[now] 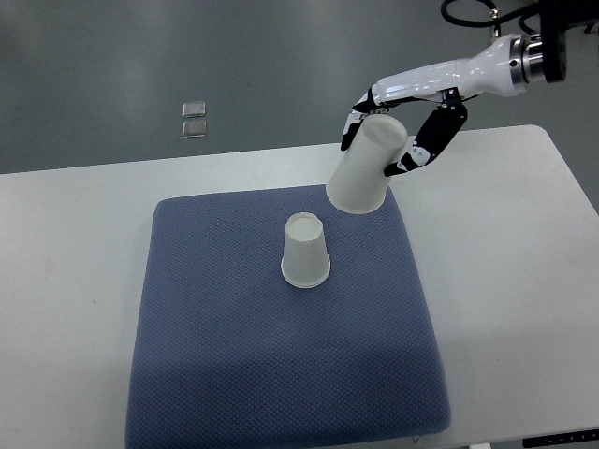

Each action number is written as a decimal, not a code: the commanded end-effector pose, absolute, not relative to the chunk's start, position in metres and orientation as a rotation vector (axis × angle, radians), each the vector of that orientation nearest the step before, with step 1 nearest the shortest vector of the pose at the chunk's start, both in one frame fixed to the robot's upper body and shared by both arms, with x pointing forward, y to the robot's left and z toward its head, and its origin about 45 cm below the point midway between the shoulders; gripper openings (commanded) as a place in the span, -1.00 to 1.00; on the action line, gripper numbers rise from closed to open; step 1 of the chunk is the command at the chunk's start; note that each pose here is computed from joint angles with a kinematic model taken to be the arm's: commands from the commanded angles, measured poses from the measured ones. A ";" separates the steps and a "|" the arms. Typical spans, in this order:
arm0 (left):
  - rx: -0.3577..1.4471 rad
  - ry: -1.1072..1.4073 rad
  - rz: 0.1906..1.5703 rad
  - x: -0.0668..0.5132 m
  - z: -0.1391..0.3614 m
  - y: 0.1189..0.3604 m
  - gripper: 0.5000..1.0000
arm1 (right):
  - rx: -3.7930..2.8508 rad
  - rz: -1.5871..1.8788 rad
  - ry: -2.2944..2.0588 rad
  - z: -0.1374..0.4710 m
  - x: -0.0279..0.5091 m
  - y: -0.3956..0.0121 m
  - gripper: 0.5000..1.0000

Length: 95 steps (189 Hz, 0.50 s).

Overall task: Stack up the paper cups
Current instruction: 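Lift the cup and carry it over the cup on the pad, then lower the held cup onto the pad cup and open the right hand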

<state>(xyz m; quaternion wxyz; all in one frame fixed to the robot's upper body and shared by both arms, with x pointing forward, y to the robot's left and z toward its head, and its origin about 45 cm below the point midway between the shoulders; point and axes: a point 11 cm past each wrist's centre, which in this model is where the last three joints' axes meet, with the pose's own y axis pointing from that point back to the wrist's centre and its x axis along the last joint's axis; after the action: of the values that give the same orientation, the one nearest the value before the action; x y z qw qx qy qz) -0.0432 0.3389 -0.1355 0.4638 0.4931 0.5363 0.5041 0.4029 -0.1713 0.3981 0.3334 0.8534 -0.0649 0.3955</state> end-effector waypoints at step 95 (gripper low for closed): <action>1.212 1.318 1.239 -0.043 -0.135 0.339 1.00 | 2.121 1.043 -0.009 0.342 0.411 -0.103 -0.09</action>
<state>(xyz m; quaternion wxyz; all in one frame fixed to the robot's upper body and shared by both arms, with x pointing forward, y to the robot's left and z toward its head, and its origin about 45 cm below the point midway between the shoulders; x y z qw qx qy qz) -0.0431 0.3389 -0.1355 0.4638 0.4931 0.5363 0.5041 0.4043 -0.0991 0.3550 0.3611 0.8379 -0.0022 0.4092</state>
